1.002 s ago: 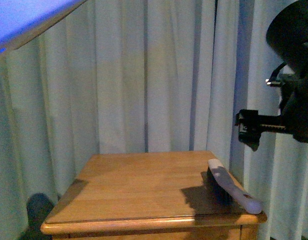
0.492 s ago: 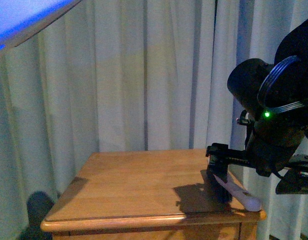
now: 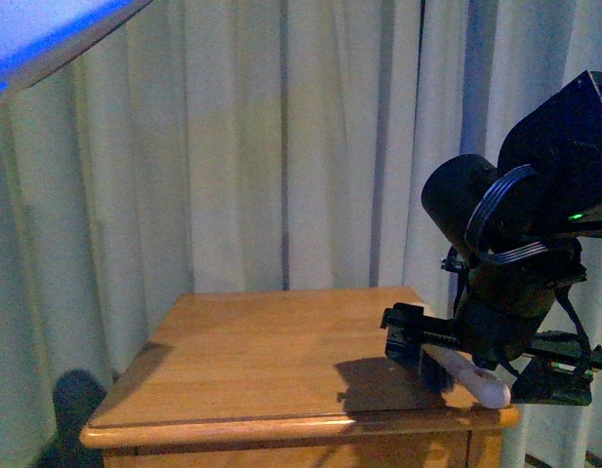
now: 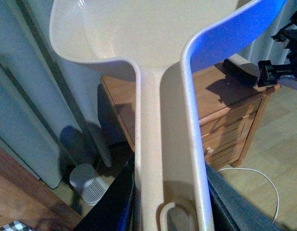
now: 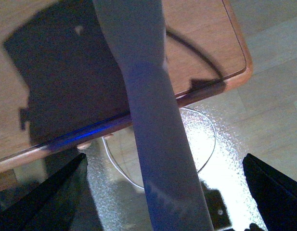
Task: Clean up trash
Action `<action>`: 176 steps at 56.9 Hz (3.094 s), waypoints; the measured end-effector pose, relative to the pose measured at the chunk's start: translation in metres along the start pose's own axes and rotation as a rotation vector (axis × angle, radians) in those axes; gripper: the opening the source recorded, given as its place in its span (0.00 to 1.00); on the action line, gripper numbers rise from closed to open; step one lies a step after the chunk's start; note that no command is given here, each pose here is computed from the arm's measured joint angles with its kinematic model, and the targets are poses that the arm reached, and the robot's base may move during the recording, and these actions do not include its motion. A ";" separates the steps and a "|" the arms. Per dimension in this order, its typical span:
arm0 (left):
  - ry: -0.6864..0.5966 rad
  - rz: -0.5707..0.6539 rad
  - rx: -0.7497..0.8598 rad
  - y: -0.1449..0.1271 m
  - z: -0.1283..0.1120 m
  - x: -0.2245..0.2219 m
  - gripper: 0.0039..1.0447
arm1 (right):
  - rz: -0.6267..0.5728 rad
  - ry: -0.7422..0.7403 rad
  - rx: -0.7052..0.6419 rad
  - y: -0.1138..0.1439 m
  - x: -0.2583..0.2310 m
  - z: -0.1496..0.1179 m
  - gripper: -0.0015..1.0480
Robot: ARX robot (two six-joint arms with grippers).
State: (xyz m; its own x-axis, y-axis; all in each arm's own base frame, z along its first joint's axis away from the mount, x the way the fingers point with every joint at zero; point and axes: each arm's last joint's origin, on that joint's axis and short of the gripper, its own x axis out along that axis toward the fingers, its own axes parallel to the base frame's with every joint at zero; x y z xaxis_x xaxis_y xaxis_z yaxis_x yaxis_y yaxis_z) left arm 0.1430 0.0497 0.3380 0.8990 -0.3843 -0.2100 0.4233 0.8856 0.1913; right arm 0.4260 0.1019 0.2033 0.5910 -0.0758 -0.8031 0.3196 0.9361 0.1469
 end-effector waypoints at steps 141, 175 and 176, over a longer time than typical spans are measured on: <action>0.000 0.000 0.000 0.000 0.000 0.000 0.27 | -0.297 -0.903 -0.224 -0.063 -0.281 -0.145 0.20; 0.000 0.000 0.000 0.000 0.000 0.000 0.27 | -0.248 -0.837 -0.123 -0.115 -0.291 -0.156 0.20; 0.000 0.000 0.000 0.000 0.000 0.000 0.27 | -0.229 -0.835 -0.117 -0.116 -0.291 -0.157 0.20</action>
State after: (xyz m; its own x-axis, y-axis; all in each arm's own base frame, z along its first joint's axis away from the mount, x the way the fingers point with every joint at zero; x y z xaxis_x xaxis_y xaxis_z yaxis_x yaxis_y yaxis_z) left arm 0.1430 0.0497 0.3380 0.8990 -0.3843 -0.2100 0.4233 0.8856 0.1913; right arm 0.1005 0.0692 0.3296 0.8856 -0.4503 -0.1136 0.4459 0.8928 -0.0631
